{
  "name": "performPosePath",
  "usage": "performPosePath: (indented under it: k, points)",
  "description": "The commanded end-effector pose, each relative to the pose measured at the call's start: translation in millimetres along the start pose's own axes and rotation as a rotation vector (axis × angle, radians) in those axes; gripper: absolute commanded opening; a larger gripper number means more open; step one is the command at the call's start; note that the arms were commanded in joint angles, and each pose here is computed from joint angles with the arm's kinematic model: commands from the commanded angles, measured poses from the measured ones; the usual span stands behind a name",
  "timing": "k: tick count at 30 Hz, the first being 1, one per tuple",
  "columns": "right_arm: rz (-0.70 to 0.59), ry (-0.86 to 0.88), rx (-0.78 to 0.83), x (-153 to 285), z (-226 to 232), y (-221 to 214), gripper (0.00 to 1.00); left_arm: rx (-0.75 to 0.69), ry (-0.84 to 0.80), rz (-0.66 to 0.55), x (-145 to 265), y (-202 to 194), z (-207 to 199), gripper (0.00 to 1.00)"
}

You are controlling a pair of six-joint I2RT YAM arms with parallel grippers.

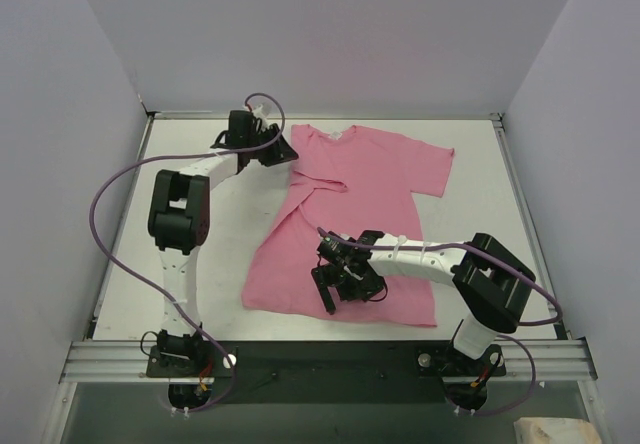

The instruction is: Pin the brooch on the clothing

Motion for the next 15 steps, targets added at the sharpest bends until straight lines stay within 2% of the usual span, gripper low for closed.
performPosePath:
  k: [1,10,15]
  points:
    - [0.088,-0.089,-0.007,-23,-22,-24,0.97,-0.027,-0.041,-0.028,-7,9,-2,0.44]
    - [0.09,-0.092,-0.01,-24,-22,-25,0.97,-0.029,-0.019,0.031,-21,-7,2,0.44]
    - [0.093,-0.094,-0.01,-24,-23,-26,0.97,-0.039,-0.013,0.044,-27,-11,2,0.4]
Point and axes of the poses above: each gripper's point midway between its finger pads, its own x axis back along the fingers, its own z axis along the line the jaws close on, y = z × x, the point moved 3 cm from there along x, back along the fingers, and after that the axes turned 10 degrees about -x, right-handed, at the moved point
